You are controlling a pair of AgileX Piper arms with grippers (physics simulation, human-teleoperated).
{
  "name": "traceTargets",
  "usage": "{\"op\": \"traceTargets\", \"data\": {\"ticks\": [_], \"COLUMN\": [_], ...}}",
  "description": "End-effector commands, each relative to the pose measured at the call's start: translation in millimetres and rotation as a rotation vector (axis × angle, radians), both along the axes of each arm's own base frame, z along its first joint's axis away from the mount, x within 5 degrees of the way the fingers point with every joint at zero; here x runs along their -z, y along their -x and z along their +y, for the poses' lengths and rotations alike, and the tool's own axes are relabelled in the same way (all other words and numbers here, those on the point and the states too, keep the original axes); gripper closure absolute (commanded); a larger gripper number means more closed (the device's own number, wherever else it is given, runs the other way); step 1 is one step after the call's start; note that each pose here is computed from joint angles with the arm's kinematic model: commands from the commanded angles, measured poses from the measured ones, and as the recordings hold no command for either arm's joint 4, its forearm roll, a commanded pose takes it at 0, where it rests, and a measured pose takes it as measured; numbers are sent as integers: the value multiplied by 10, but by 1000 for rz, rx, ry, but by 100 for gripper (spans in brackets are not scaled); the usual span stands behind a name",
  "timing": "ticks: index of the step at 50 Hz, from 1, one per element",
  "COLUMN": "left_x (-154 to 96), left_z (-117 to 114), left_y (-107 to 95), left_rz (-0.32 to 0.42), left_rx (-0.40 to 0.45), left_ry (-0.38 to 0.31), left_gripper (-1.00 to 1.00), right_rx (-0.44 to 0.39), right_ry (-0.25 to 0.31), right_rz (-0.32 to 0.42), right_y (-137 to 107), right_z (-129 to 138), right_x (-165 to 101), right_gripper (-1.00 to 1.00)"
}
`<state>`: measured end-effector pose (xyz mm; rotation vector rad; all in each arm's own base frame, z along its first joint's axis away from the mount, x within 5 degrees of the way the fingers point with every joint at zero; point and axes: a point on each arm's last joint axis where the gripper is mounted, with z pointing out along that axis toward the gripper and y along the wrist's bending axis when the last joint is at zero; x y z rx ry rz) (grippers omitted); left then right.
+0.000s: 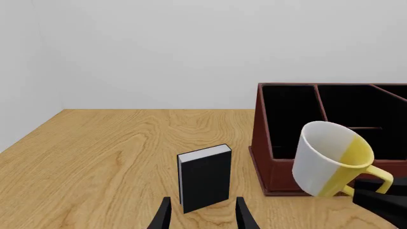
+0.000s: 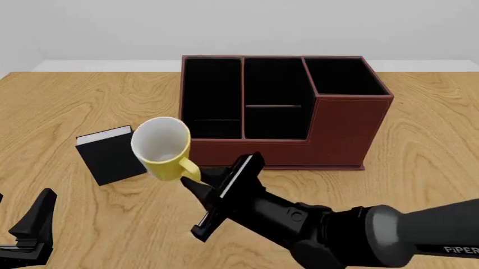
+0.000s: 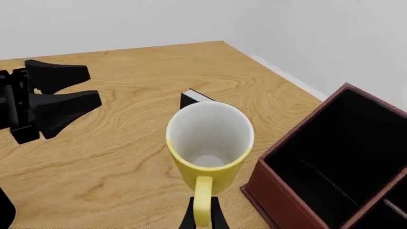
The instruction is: Pick up the yellow and white mug and place it to the right of the caddy.
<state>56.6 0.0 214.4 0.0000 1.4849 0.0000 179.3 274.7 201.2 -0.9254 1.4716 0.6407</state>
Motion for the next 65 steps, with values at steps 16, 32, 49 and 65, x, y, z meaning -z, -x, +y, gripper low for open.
{"op": "traceTargets", "data": {"ticks": [16, 32, 49, 65], "left_x": [0, 0, 0, 0], "left_z": [0, 0, 0, 0], "left_y": [0, 0, 0, 0], "left_rz": [0, 0, 0, 0], "left_rx": [0, 0, 0, 0], "left_ry": [0, 0, 0, 0], "left_gripper": [-100, -100, -100, -100], "right_rx": [51, 89, 158, 231], "right_ry": [1, -18, -22, 2], "right_rz": [-64, -99, -140, -182], "right_y": [74, 187, 282, 357], "right_z": [-413, -734, -1106, -1405], "right_x": [-342, -510, -660, -767], "right_gripper": [100, 100, 100, 100]}}
